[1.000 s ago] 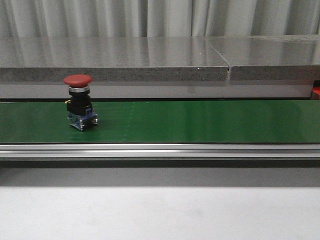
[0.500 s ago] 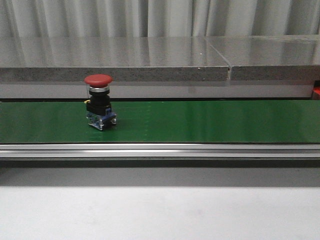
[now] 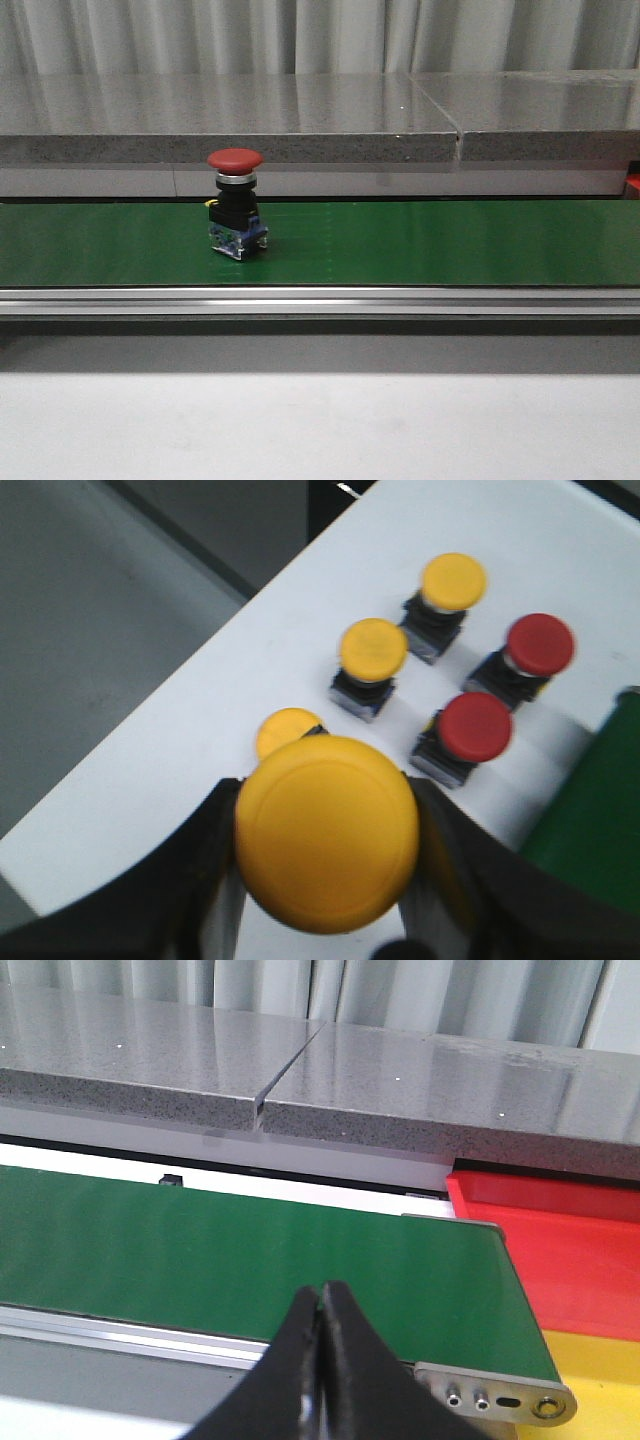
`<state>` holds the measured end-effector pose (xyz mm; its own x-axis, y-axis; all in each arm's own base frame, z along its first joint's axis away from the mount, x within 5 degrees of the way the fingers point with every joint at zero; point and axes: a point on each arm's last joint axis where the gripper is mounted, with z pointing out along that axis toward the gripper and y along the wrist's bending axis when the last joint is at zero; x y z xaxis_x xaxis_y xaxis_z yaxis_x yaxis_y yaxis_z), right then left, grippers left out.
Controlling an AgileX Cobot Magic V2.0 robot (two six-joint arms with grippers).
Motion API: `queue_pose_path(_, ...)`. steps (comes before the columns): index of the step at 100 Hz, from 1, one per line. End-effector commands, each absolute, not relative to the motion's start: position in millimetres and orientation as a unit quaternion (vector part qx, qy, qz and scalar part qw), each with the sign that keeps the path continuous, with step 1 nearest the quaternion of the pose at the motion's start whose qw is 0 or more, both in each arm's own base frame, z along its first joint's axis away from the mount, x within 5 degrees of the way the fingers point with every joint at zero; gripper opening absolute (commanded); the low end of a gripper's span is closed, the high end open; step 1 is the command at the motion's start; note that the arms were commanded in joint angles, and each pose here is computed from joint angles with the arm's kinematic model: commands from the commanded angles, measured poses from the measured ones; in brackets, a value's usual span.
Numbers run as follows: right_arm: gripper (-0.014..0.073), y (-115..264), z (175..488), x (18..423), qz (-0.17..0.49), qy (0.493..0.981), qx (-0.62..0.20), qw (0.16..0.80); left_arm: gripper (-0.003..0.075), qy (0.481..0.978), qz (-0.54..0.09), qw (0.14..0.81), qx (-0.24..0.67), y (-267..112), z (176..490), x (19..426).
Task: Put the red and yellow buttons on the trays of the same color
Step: 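Lower the left gripper and grasp the yellow push-button, then set the yellow button on the green belt and open the left gripper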
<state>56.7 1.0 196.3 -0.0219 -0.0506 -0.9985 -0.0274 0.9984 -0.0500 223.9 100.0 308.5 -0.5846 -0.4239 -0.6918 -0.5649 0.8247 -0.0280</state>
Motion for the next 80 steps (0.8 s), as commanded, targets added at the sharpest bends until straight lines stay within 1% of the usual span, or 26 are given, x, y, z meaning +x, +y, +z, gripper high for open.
queue_pose_path(1, -0.0068, 2, 208, 55, -0.011, 0.677, -0.035, 0.735, -0.0019, 0.881, 0.089, 0.406, -0.224, 80, 338, 232)
queue_pose_path(18, -0.0068, 2, 208, 55, -0.011, 0.677, -0.035, 0.735, -0.0019, 0.888, 0.06, 0.432, -0.147, 44, 349, 245)
queue_pose_path(29, -0.0068, 2, 208, 55, -0.011, 0.677, -0.035, 0.735, -0.0019, 0.892, 0.044, 0.435, -0.115, 28, 343, 258)
queue_pose_path(54, -0.0068, 2, 208, 55, -0.011, 0.677, -0.035, 0.735, -0.0019, 0.921, 0.031, 0.378, -0.094, 14, 309, 295)
queue_pose_path(80, -0.0068, 2, 208, 55, -0.011, 0.677, -0.035, 0.735, -0.0019, 0.933, 0.009, 0.347, -0.095, 9, 291, 319)
